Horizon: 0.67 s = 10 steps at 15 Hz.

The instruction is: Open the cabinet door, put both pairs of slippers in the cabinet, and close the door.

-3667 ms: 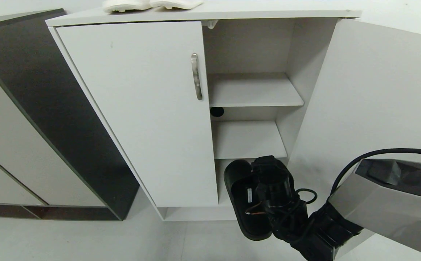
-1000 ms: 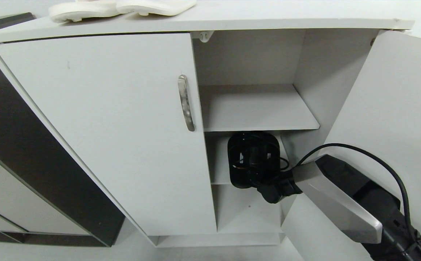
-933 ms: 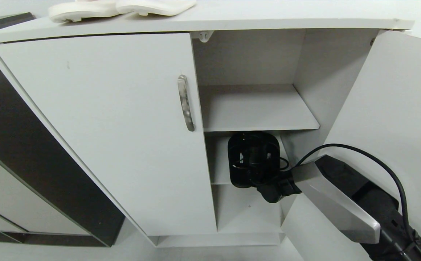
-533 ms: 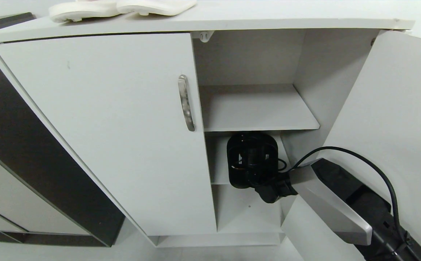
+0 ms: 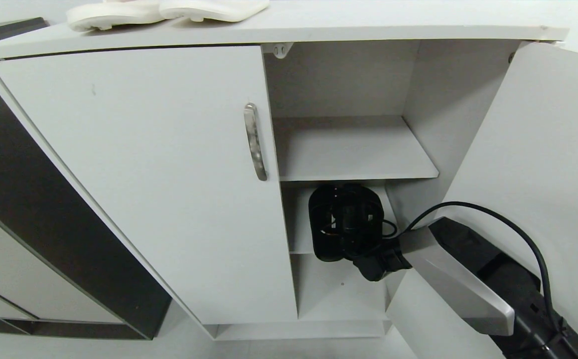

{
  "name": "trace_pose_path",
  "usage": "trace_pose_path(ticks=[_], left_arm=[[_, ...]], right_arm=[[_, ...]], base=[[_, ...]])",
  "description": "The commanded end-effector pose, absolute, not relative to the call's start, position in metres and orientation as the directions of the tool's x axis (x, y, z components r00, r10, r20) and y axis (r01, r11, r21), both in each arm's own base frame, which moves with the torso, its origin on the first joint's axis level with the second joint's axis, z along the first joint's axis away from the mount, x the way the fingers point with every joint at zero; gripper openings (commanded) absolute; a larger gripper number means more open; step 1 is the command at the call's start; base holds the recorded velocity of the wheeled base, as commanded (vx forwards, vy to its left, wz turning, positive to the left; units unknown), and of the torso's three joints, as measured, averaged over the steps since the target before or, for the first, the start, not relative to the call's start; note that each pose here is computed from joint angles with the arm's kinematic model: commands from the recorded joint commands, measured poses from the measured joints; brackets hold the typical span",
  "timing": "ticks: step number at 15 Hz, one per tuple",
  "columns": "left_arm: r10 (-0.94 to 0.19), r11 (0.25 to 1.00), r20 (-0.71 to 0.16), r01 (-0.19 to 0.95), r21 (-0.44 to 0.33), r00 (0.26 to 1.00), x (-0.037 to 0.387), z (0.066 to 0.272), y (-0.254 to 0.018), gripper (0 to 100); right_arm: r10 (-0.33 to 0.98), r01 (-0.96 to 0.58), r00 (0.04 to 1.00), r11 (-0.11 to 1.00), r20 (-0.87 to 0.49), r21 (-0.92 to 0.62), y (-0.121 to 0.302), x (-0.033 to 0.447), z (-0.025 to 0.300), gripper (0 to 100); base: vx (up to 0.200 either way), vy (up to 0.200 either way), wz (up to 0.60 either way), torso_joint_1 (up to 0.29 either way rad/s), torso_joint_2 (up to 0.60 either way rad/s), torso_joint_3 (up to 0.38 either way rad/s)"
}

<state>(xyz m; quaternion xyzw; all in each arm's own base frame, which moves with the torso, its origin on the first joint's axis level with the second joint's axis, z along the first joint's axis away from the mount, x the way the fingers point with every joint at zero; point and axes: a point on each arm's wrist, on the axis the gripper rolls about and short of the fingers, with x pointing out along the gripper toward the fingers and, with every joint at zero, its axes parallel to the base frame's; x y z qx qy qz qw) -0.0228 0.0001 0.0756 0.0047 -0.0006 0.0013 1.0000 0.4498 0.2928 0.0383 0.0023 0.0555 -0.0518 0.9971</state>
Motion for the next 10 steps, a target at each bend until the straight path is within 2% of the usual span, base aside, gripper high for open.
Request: trace_pose_path(ticks=[1,8,10], left_arm=[[0.003,1.000,0.000,-0.003,0.009,1.000,-0.023,0.076,0.000,0],[0.003,1.000,0.000,-0.003,0.011,1.000,-0.023,0.076,0.000,0],[0.002,1.000,0.000,-0.002,0.011,1.000,-0.023,0.076,0.000,0]], right_arm=[[-0.087,0.088,0.991,0.996,-0.104,0.003,0.293,0.427,0.058,100],[-0.049,0.049,0.994,0.999,-0.099,-0.002,0.276,0.341,0.078,100],[-0.022,0.020,0.993,1.000,-0.119,-0.021,0.266,0.313,0.077,100]], base=[[0.000,0.000,0.00,0.000,0.00,0.000],[0.000,0.000,0.00,0.000,0.00,0.000],[-0.200,0.000,0.00,0.007,0.00,0.005]])
